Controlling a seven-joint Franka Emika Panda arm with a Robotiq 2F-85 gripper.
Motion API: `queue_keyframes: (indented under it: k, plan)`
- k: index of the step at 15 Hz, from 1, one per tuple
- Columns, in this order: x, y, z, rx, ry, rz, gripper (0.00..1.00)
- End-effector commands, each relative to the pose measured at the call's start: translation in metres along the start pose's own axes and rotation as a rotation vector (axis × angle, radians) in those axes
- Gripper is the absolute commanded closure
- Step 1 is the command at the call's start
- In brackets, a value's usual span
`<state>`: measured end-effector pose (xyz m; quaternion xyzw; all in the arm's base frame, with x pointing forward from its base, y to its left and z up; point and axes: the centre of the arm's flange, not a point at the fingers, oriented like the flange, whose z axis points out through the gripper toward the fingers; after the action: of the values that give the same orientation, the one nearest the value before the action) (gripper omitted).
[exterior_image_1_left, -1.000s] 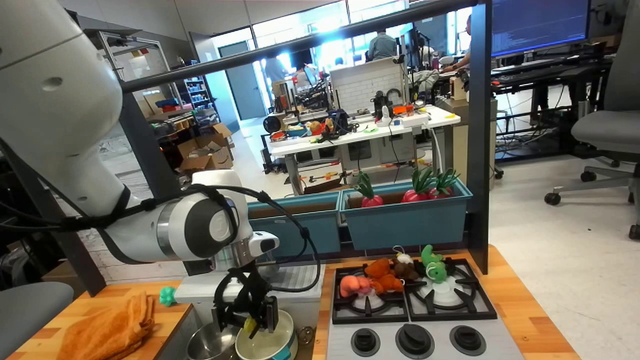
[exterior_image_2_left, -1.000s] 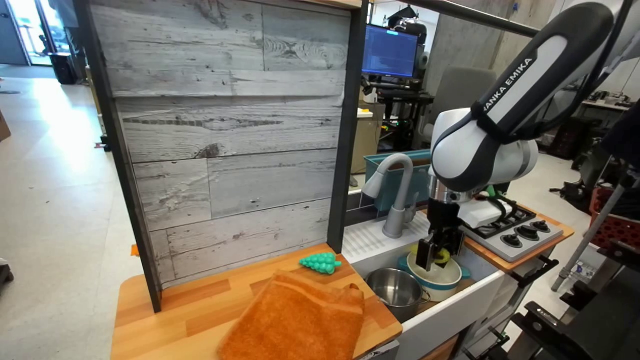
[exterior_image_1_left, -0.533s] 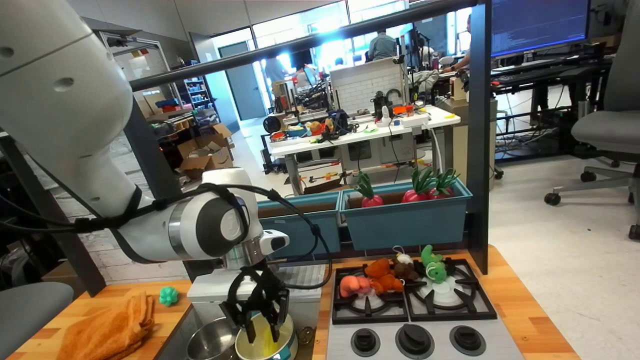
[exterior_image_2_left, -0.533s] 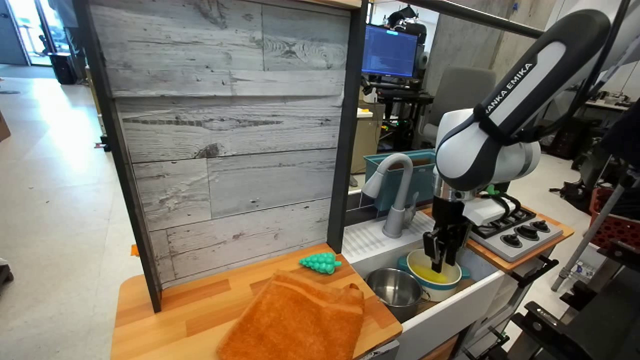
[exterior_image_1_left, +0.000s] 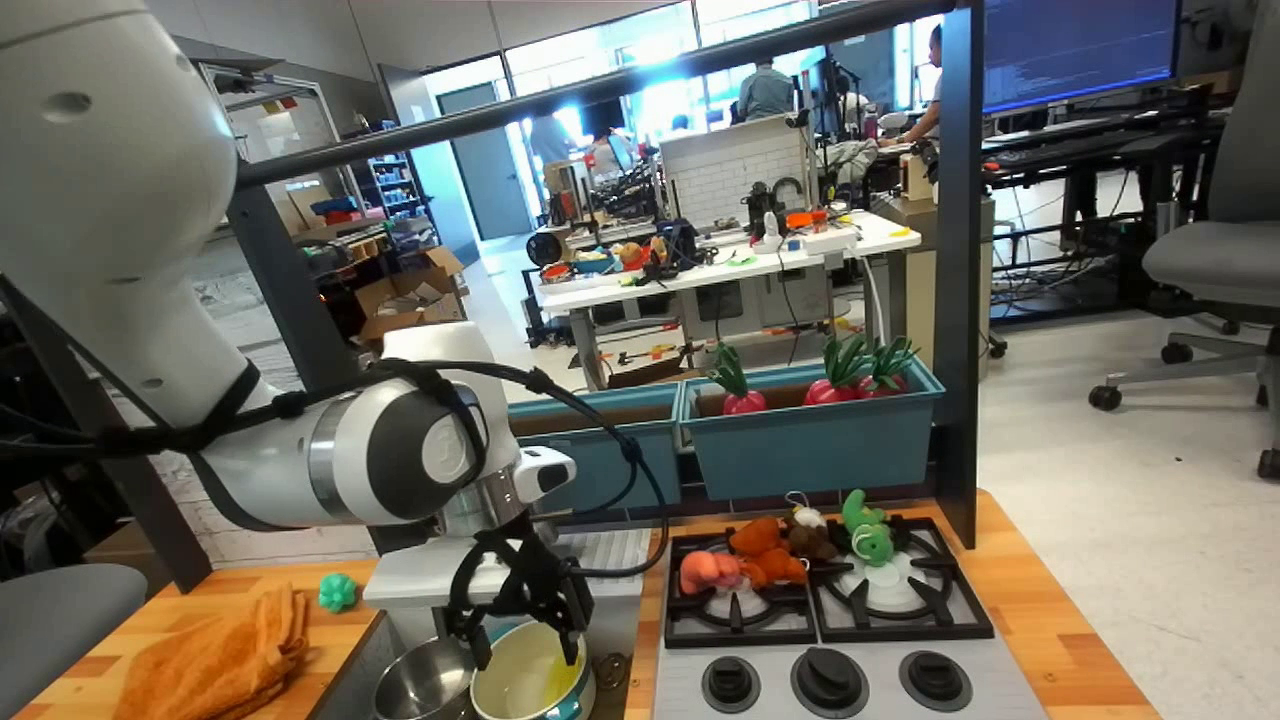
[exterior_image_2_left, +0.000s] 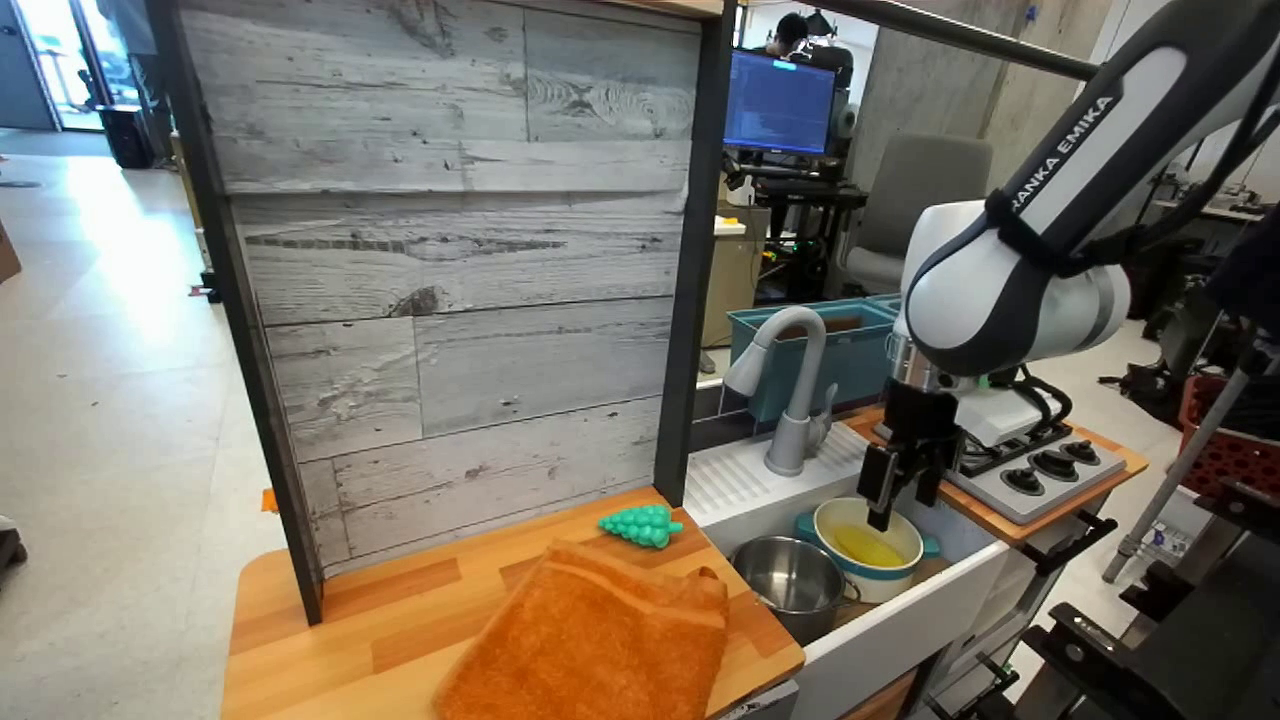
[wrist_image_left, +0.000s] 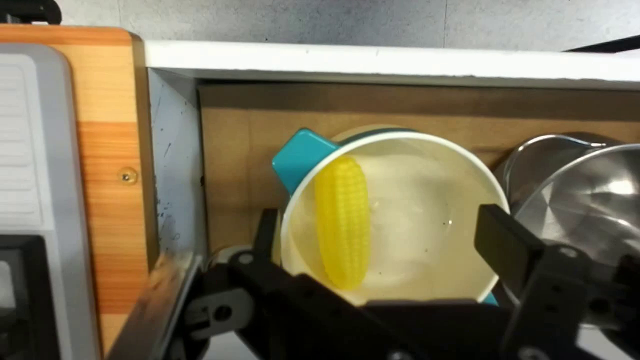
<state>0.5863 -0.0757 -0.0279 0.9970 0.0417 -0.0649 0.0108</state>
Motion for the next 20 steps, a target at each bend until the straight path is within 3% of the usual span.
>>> queue_keyframes:
  k: [1,5,9,10,12,15,20]
  plan:
    - [-0.051,0.003,-0.053,0.000,0.132,-0.010,0.00]
    - [-0.089,0.002,-0.100,0.047,0.267,-0.023,0.00]
    - [-0.117,-0.004,-0.144,0.237,0.315,-0.062,0.00]
    - [-0.087,-0.012,-0.112,0.137,0.301,-0.040,0.00]
    - [-0.092,-0.010,-0.120,0.144,0.311,-0.045,0.00]
    - [-0.088,-0.014,-0.100,0.164,0.294,-0.045,0.00]
    - [-0.100,-0.067,-0.103,0.124,0.309,-0.206,0.00]
